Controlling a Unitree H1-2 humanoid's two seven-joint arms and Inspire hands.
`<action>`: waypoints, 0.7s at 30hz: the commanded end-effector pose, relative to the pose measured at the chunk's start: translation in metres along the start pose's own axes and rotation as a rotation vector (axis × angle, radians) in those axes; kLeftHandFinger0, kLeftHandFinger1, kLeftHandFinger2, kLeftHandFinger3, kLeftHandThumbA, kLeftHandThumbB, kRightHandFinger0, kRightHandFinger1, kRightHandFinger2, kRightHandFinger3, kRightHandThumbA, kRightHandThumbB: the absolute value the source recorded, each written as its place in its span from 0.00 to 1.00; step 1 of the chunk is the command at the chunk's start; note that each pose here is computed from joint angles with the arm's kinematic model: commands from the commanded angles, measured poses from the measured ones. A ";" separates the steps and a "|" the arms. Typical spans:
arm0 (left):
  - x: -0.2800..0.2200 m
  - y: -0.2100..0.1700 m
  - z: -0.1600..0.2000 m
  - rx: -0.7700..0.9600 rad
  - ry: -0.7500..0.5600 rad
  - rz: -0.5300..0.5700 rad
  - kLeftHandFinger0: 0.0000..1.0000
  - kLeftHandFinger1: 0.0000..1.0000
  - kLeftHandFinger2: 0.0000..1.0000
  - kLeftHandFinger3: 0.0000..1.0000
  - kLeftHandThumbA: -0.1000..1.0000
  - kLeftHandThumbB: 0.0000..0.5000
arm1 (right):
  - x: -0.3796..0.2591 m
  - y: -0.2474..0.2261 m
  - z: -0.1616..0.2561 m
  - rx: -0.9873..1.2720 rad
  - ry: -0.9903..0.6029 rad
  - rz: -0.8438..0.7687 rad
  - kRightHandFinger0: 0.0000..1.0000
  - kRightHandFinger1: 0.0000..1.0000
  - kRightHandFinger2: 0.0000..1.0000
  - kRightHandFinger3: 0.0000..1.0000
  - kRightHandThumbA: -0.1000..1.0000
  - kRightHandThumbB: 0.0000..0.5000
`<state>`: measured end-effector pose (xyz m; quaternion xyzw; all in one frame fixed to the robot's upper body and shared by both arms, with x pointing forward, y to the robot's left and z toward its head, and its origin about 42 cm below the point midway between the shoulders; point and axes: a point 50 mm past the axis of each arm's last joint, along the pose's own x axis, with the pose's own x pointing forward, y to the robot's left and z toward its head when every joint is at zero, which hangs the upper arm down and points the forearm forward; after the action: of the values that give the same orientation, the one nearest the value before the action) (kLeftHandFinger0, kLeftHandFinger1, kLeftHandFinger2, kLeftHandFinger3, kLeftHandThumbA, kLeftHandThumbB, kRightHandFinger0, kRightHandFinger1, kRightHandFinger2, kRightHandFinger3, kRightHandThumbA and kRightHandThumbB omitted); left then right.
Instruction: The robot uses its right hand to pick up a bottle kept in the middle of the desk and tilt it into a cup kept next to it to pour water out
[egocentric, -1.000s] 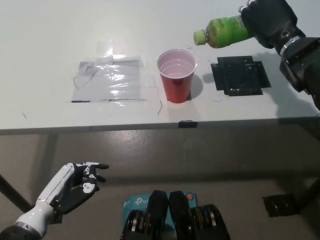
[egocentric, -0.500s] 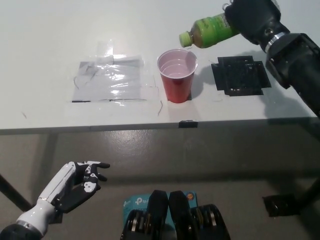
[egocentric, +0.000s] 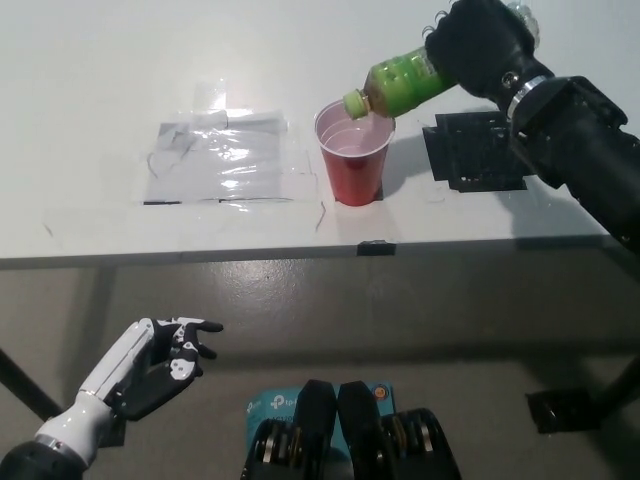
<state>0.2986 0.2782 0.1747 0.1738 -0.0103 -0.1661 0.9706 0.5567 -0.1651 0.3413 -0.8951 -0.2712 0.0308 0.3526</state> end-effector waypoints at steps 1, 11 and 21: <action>0.004 0.006 0.012 0.038 -0.054 -0.009 0.50 0.59 0.72 0.75 1.00 0.42 | 0.009 -0.032 -0.044 -0.069 0.060 -0.099 0.00 0.00 0.17 0.01 0.22 0.30; -0.001 0.004 0.008 0.043 -0.045 -0.006 0.51 0.59 0.73 0.77 1.00 0.51 | 0.008 -0.030 -0.047 -0.008 0.102 -0.109 0.00 0.00 0.18 0.01 0.10 0.21; -0.006 0.002 0.007 0.030 -0.025 -0.006 0.54 0.61 0.75 0.79 1.00 0.48 | 0.007 -0.035 -0.043 0.454 0.260 -0.103 0.00 0.11 0.39 0.37 0.00 0.00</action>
<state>0.2957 0.2791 0.1718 0.1787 -0.0048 -0.1642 0.9701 0.5574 -0.1711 0.3589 -0.8376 -0.2603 -0.0045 0.4803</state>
